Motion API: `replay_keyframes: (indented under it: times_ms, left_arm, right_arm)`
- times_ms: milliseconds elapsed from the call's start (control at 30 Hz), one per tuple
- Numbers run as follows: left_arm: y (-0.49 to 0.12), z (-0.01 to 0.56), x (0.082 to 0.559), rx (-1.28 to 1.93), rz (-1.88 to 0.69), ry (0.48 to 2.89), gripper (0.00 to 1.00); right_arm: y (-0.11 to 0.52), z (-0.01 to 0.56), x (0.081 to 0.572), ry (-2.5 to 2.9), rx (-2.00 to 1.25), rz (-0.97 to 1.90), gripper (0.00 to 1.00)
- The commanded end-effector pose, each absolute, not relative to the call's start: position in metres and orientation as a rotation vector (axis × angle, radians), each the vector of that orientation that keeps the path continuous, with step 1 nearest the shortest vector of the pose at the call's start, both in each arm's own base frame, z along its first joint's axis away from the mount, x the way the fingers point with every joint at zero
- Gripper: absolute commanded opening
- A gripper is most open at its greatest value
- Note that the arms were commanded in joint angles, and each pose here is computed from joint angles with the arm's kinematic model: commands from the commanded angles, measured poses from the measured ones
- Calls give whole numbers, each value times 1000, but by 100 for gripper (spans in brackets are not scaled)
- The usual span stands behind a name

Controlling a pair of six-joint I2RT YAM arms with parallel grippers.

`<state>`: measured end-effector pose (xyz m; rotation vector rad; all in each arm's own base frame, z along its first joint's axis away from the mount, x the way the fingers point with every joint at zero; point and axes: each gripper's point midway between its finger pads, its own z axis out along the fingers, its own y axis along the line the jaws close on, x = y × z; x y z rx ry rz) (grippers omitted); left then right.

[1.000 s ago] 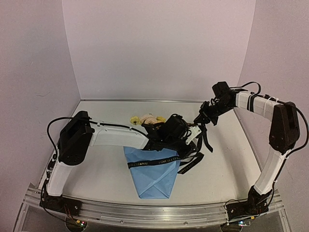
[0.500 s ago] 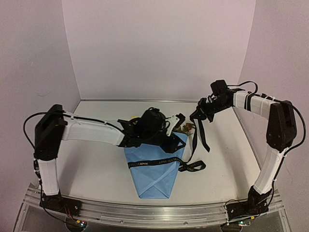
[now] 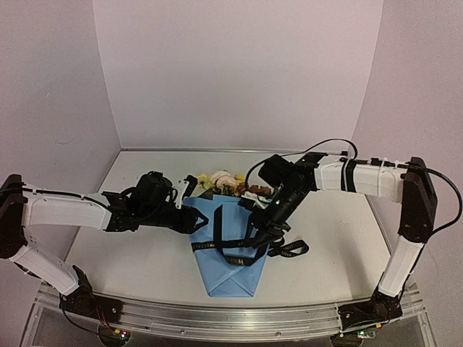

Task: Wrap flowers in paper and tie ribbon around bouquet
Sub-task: Place the right side of the ribbon on the folded bouquet.

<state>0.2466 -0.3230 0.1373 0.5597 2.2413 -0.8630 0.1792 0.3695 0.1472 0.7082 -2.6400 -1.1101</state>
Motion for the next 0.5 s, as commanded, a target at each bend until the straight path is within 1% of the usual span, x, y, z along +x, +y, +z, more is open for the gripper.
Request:
replay_keyframes:
  times_ms: [0,67,233,300,367,467]
  left_arm:
    - [-329,121,248,582,-824,2317,45]
    - [-331,120,248,595,-832,2317,45]
    - [-330,122,244,630,-817,2319,43]
    - [-327,122,244,616,-807,2328,43]
    - [-325,122,241,608,-816,2339,42]
    - [-317,124,236,593,-788,2346,42]
  right_arm:
    - [331,134,185,-2732,719,-916,40]
    - [327,133,191,-2784,701,-864,48]
    - [327,130,205,-2887,679,-756,56]
    - [334,129,209,-2912,672,-719,56]
    - [344,127,208,-2937,716,-667,52]
    - [352,120,194,-2961,894,-549,53]
